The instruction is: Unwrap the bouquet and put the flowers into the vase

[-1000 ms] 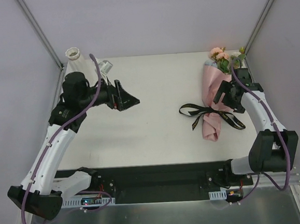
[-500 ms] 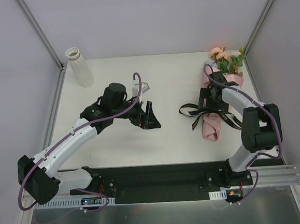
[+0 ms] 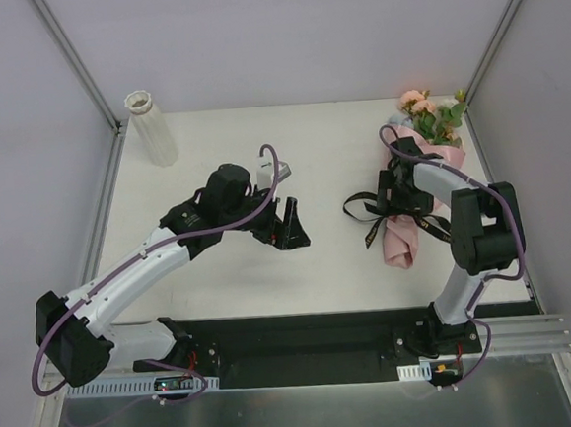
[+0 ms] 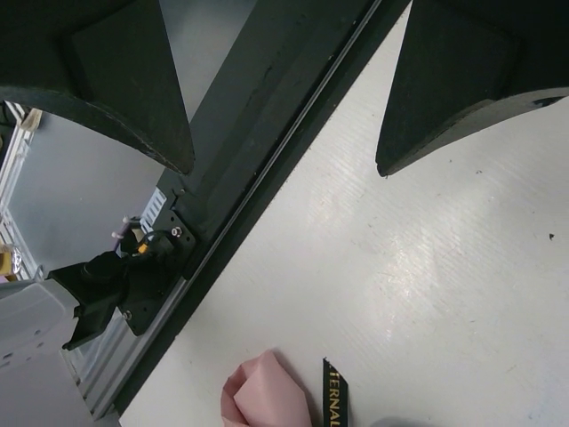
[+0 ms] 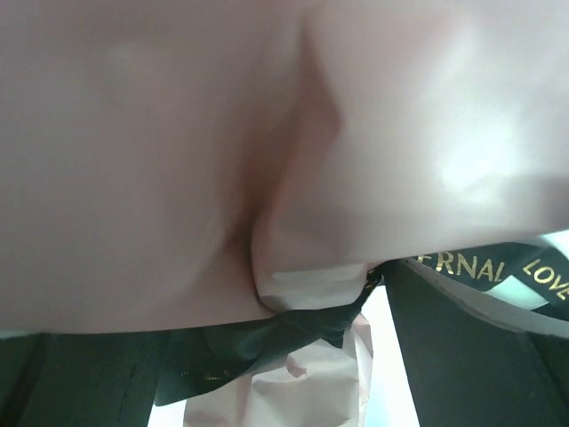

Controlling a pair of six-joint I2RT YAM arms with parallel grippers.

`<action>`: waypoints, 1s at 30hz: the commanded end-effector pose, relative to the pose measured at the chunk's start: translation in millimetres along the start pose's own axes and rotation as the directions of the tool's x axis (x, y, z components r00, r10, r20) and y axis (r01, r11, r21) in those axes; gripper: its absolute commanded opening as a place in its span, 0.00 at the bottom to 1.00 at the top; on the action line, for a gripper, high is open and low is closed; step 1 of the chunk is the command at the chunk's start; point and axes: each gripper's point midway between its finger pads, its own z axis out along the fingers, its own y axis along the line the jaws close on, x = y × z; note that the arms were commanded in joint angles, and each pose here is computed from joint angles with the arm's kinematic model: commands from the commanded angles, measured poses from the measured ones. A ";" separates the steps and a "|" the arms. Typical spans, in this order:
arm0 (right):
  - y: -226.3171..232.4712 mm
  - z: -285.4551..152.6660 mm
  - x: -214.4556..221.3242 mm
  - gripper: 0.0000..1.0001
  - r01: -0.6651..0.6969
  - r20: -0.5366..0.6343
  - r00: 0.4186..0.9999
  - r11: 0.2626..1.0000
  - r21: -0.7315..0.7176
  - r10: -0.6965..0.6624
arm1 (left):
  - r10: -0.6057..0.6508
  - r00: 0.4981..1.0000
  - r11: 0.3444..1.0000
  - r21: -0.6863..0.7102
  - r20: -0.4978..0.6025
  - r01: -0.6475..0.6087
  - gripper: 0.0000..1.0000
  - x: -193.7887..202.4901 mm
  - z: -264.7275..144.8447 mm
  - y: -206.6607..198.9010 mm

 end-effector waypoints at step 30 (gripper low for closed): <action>111.4 -147.1 102.3 0.96 0.198 0.178 0.975 0.868 -0.456 -0.129 | -0.107 0.978 0.972 -0.190 0.180 0.141 0.93 24.6 -15.3 68.0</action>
